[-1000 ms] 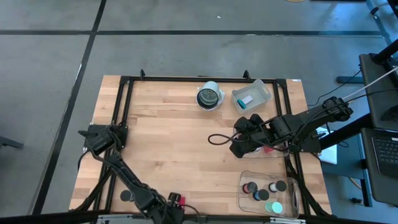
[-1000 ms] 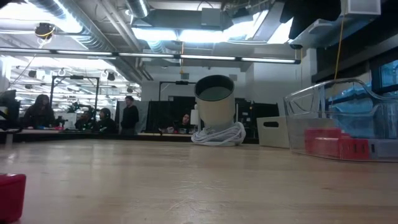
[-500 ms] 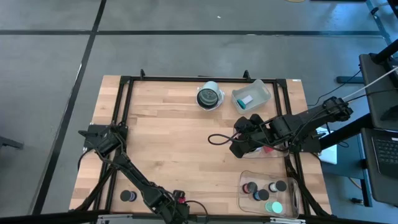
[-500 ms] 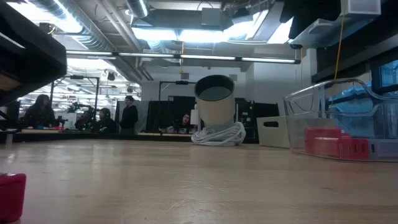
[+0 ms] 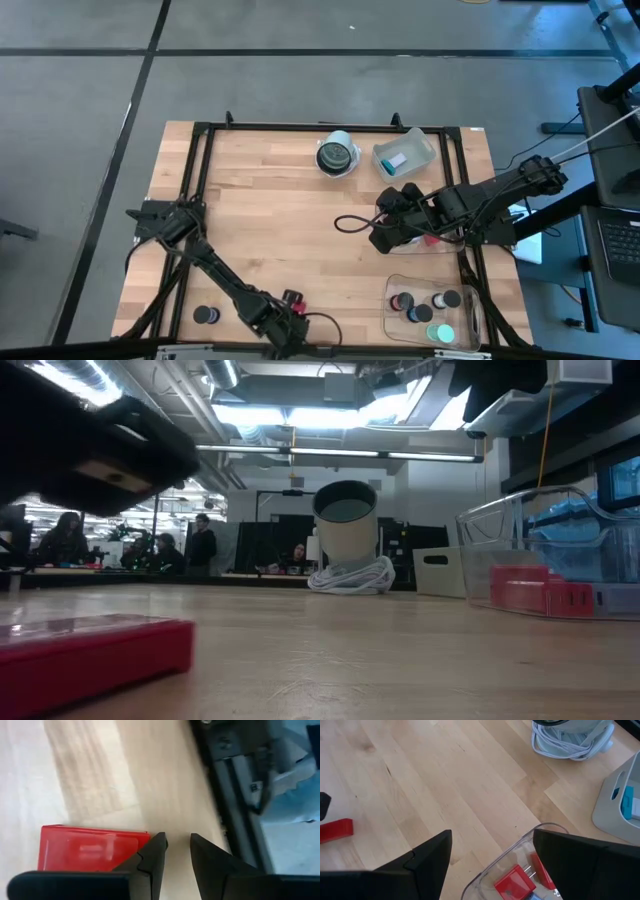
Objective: Pick & Place Office items
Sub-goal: Put the red digital clock into the gray bin
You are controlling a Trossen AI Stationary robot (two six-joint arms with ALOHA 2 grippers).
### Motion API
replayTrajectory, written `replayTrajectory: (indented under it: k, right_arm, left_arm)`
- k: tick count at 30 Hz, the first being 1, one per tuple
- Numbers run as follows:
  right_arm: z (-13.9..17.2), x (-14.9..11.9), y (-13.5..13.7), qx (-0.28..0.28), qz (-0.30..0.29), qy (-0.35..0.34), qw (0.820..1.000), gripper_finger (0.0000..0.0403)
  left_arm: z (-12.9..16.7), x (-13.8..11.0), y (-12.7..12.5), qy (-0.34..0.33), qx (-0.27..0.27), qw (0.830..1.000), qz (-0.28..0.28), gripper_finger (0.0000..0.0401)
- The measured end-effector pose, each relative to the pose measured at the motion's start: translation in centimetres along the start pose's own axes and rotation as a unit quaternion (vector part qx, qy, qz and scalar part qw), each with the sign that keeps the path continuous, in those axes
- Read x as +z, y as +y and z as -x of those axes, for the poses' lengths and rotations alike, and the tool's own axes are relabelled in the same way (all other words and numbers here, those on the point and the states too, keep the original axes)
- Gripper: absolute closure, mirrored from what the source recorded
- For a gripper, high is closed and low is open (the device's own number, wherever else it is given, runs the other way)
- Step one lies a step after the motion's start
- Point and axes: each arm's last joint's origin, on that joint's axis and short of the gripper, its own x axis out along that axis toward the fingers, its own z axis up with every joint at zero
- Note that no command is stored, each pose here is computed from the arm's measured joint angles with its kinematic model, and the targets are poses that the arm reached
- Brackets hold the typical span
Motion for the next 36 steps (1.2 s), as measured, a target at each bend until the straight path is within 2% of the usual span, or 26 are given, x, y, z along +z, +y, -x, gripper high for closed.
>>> replayTrajectory:
  k: [4,9,13,16,19,22,25,28,31,36]
  right_arm:
    - [0.0,0.0,0.0,0.0,0.0,0.0,1.0,0.0119]
    - [0.0,0.0,0.0,0.002,0.0,0.003,1.0,0.0119]
    - [0.0,0.0,0.0,0.002,0.004,0.003,1.0,0.0119]
    - [0.0,0.0,0.0,0.002,0.01,0.003,1.0,0.0119]
    - [0.0,0.0,0.0,0.002,0.014,0.003,1.0,0.0119]
    - [0.0,0.0,0.0,0.002,0.017,0.003,1.0,0.0119]
    - [0.0,0.0,0.0,0.002,0.025,0.003,1.0,0.0119]
    - [0.0,0.0,0.0,0.002,0.03,0.003,1.0,0.0119]
    - [0.0,0.0,0.0,0.002,0.03,0.003,1.0,0.0119]
    - [0.0,0.0,0.0,0.002,0.031,0.003,0.999,0.0119]
  left_arm:
    - [0.2,0.3,1.2,0.005,0.016,1.0,-0.008,0.0311]
    - [1.2,0.9,2.6,0.009,0.017,1.0,0.023,0.0311]
    - [4.7,1.9,2.3,-0.035,-0.001,0.998,0.051,0.031]
    - [6.6,2.1,2.4,-0.055,0.01,0.992,0.115,0.031]
    - [7.3,2.3,2.8,-0.065,0.009,0.978,0.197,0.03]
    - [6.7,2.2,3.0,-0.051,0.005,0.963,0.265,0.0272]
    - [5.4,1.8,3.7,-0.035,0.037,0.932,0.359,0.0231]
    - [4.5,1.5,4.8,-0.019,0.068,0.903,0.423,0.0189]
    - [3.9,1.5,5.6,-0.011,0.081,0.881,0.465,0.0156]
    - [4.0,1.7,6.1,-0.043,0.105,0.872,0.476,0.0128]
